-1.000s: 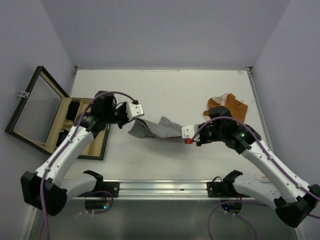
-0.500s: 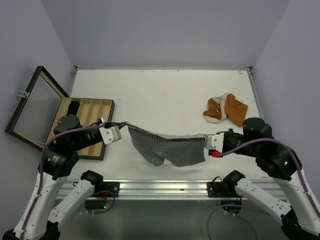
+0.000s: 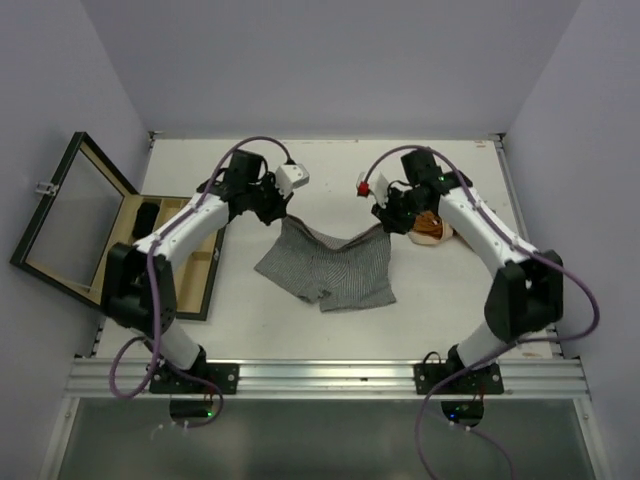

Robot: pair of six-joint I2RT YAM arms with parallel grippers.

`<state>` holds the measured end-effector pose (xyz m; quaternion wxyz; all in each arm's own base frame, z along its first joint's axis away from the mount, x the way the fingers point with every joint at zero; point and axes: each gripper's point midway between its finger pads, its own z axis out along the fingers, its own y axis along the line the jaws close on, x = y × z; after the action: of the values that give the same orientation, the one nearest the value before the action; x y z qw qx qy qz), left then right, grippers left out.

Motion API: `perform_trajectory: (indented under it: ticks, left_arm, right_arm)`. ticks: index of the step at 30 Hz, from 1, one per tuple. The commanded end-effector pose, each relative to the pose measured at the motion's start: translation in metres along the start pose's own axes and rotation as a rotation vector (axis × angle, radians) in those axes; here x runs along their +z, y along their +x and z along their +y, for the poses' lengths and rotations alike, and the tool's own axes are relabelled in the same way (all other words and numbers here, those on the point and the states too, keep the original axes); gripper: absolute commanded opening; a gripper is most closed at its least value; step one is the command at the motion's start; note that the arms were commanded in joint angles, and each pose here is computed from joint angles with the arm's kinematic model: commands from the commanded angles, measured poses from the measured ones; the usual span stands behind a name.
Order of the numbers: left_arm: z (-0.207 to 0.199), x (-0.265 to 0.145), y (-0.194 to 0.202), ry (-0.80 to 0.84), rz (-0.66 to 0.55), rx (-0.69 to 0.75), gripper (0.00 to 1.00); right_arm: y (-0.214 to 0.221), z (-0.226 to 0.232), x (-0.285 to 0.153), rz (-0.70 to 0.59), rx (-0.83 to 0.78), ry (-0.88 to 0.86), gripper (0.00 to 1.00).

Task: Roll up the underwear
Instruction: Move the underwear to the center of the board

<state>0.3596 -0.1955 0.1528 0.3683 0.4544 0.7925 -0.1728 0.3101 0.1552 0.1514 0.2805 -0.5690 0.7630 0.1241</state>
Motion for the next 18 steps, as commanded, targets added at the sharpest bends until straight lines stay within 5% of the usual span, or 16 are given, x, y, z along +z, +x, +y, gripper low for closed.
perform_trajectory:
  ticks: [1, 3, 5, 6, 8, 11, 12, 15, 18]
  left_arm:
    - [0.065, 0.010, -0.025, -0.206, -0.028, -0.056, 0.13]
    - [0.089, 0.021, -0.022, -0.265, -0.024, -0.122, 0.35]
    - [0.107, 0.010, -0.034, -0.328, -0.075, -0.144, 0.44]
    - [0.109, 0.004, -0.037, -0.348, -0.094, -0.140, 0.65]
    - [0.102, -0.010, -0.041, -0.361, -0.145, -0.110, 0.75]
    - [0.069, -0.014, -0.032, -0.246, -0.152, -0.087, 0.72]
    - [0.057, -0.010, -0.020, -0.204, -0.129, -0.101, 0.68]
    - [0.019, 0.000, 0.006, -0.052, -0.084, -0.139, 0.58]
    - [-0.001, 0.014, 0.029, 0.012, -0.055, -0.167, 0.47]
  right_arm:
    - [-0.012, -0.084, 0.013, 0.015, 0.166, 0.138, 0.30]
    - [0.012, -0.098, 0.031, 0.111, 0.304, 0.124, 0.41]
    - [0.016, -0.113, 0.024, 0.100, 0.410, 0.160, 0.59]
    - [0.019, -0.117, 0.022, 0.100, 0.435, 0.179, 0.60]
    - [0.014, -0.113, 0.013, 0.067, 0.467, 0.199, 0.62]
    - [-0.006, -0.082, 0.005, -0.033, 0.496, 0.096, 0.53]
    - [-0.007, -0.071, 0.007, -0.044, 0.510, 0.052, 0.39]
    - [-0.005, -0.035, 0.021, -0.036, 0.534, -0.093, 0.20]
    - [0.009, -0.018, 0.045, -0.009, 0.537, -0.140, 0.11]
